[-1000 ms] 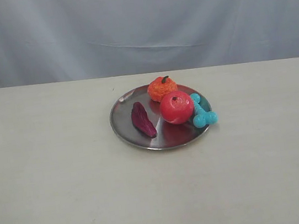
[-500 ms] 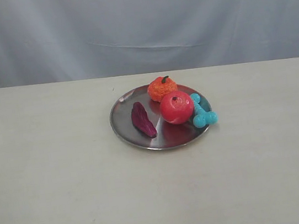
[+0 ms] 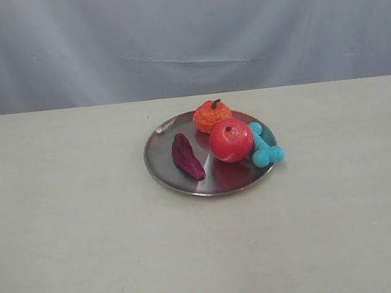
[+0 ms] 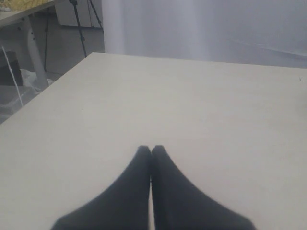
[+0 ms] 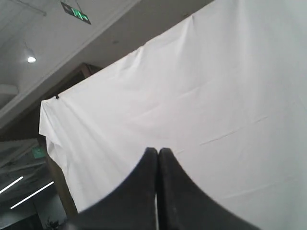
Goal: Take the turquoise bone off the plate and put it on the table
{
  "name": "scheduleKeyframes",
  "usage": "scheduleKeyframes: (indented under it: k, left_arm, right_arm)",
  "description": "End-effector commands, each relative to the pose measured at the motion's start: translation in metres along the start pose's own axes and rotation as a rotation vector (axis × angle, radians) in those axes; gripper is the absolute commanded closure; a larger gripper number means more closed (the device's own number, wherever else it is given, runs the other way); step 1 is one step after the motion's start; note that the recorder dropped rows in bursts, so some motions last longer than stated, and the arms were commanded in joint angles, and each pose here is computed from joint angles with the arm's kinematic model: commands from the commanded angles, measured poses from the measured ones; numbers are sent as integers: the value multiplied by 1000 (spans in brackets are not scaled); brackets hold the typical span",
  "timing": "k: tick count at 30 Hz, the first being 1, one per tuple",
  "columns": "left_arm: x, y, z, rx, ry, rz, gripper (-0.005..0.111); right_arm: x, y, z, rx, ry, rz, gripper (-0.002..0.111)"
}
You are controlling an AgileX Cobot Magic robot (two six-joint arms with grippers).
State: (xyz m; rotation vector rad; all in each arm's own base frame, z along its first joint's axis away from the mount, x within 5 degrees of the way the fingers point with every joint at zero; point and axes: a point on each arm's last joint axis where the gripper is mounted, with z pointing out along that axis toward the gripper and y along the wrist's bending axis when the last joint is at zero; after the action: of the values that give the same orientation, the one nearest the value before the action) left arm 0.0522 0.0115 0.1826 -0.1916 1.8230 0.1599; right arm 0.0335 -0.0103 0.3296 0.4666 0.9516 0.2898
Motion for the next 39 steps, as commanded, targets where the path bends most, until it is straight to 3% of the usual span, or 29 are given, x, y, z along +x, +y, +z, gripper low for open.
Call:
scheduleKeyframes:
  k: [1,11,21,31,39]
  left_arm:
    - [0,0,0,-2,-4,-6,107]
    - [0,0,0,-2,-4,-6,107]
    - [0,0,0,-2,-4,-6,107]
    - [0,0,0,-2,-4,-6,107]
    - [0,0,0,-2,-4,-6,107]
  right_arm:
    - [-18,14,34,33,81,-60,109]
    - [-29,36,138,132,447,-306,109]
    - [3,33,221,198,879,-556,109]
    - [79,-1,266,221,1255,-608,109]
    - [150,-41,281,255,1413,-609,108]
